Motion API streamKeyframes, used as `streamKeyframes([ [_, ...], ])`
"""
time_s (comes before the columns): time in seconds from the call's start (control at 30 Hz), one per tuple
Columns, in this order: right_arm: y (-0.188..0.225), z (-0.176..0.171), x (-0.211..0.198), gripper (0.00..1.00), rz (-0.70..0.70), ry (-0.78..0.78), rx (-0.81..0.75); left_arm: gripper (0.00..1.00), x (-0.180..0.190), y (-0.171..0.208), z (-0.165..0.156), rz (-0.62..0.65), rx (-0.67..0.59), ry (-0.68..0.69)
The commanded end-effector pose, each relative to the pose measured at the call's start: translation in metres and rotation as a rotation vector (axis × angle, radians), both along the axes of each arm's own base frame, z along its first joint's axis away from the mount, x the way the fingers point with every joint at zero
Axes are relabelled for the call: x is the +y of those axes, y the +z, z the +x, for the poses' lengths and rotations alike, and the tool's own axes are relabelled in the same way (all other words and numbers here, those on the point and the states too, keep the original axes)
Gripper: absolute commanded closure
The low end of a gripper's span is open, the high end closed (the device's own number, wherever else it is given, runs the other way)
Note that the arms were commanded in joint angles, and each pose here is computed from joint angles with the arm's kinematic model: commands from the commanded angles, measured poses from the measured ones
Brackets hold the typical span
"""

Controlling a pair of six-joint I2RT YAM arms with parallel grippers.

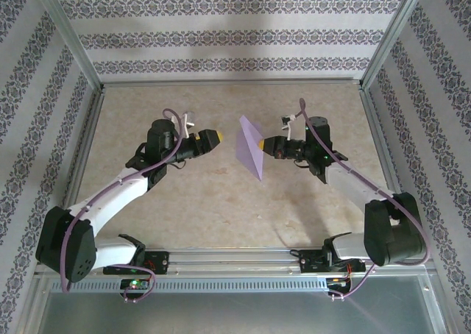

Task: Fold a paper plane with a square sheet of paper (fold left side to right side)
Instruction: Turn over the paper at the center of the table.

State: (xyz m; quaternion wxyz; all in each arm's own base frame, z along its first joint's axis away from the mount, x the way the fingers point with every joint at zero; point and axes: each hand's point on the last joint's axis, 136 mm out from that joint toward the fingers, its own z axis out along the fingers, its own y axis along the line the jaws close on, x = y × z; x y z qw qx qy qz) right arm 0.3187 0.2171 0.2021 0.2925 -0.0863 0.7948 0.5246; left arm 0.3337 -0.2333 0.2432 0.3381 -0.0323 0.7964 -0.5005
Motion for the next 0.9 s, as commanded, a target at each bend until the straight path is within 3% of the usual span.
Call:
streamKeyframes([
  [0.0, 0.038, -0.006, 0.007, 1.00, 0.102, 0.046, -0.085, 0.40, -0.017, 0.053, -0.001, -0.153, -0.112, -0.099],
  [0.2, 0.064, -0.013, 0.021, 1.00, 0.146, 0.093, -0.123, 0.44, -0.030, 0.069, 0.001, -0.154, -0.150, -0.130],
  [0.6, 0.082, -0.020, 0.046, 1.00, 0.205, 0.152, -0.142, 0.53, -0.047, 0.057, 0.005, -0.140, -0.124, -0.154],
  [0.87, 0.077, -0.019, 0.052, 1.00, 0.211, 0.152, -0.127, 0.77, -0.050, 0.059, 0.005, -0.153, -0.135, -0.159],
])
